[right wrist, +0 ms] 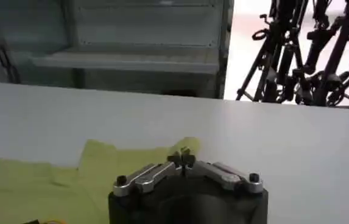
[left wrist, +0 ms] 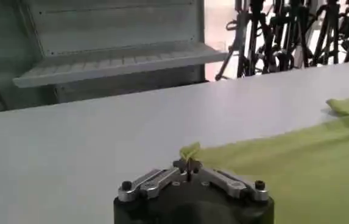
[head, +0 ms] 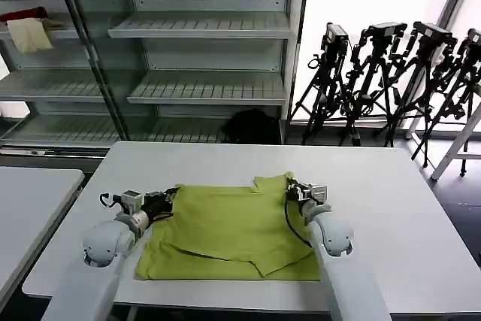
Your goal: Fold and organize the clothes.
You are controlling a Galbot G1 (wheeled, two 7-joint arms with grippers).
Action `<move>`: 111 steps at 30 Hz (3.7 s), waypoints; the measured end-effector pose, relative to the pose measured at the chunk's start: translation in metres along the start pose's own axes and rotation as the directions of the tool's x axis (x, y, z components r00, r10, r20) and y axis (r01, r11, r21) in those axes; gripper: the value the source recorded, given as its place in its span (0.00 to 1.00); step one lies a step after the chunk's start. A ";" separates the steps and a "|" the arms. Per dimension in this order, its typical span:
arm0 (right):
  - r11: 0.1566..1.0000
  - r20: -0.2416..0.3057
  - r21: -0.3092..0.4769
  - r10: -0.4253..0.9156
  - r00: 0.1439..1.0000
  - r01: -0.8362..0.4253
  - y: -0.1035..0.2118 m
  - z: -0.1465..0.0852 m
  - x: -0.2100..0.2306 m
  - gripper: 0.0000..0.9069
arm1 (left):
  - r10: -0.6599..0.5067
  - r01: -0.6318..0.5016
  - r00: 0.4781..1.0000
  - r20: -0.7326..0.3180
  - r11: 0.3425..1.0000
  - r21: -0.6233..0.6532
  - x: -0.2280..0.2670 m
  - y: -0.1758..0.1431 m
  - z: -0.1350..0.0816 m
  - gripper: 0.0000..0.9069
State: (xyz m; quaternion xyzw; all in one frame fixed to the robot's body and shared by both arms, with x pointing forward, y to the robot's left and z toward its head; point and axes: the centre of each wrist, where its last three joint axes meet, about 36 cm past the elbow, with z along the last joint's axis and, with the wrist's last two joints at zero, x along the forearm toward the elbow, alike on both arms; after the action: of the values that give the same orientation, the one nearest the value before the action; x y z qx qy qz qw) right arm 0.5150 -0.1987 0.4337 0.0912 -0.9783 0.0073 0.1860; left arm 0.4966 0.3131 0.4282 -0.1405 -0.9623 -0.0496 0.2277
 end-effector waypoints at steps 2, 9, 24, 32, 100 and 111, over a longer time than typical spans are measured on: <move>1.000 0.010 -0.001 -0.003 1.000 0.003 0.000 -0.001 0.005 0.00 | -0.001 0.001 1.000 0.010 1.000 0.009 0.003 0.001 -0.002 0.00; 1.000 0.034 -0.010 -0.014 0.999 0.014 0.003 0.002 0.030 0.00 | 0.006 -0.007 0.999 0.049 1.000 0.024 0.017 0.000 -0.009 0.00; 0.999 0.032 -0.032 -0.042 0.999 0.043 0.010 0.032 0.105 0.00 | 0.078 -0.082 0.994 0.074 0.995 0.053 0.067 -0.013 0.017 0.00; 0.998 0.008 -0.040 -0.053 0.999 0.053 0.016 0.047 0.142 0.00 | 0.100 -0.103 0.993 0.060 0.993 0.049 0.094 -0.015 0.035 0.00; 0.997 0.293 -0.035 0.081 0.953 -0.073 -0.011 0.021 0.182 1.00 | -0.181 0.176 0.979 0.093 0.982 0.062 0.163 -0.087 0.075 1.00; 0.995 0.346 -0.064 0.090 0.934 -0.072 -0.021 0.010 0.176 1.00 | -0.246 0.236 0.968 0.041 0.957 0.166 0.158 -0.104 0.089 0.70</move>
State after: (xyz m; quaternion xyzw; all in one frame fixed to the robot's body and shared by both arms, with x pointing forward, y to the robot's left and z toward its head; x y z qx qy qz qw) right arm 0.3538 -0.2509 0.4883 0.0461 -0.9985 -0.0262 0.0118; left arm 0.2928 0.2672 0.4167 -0.0050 -0.9796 0.0046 0.2009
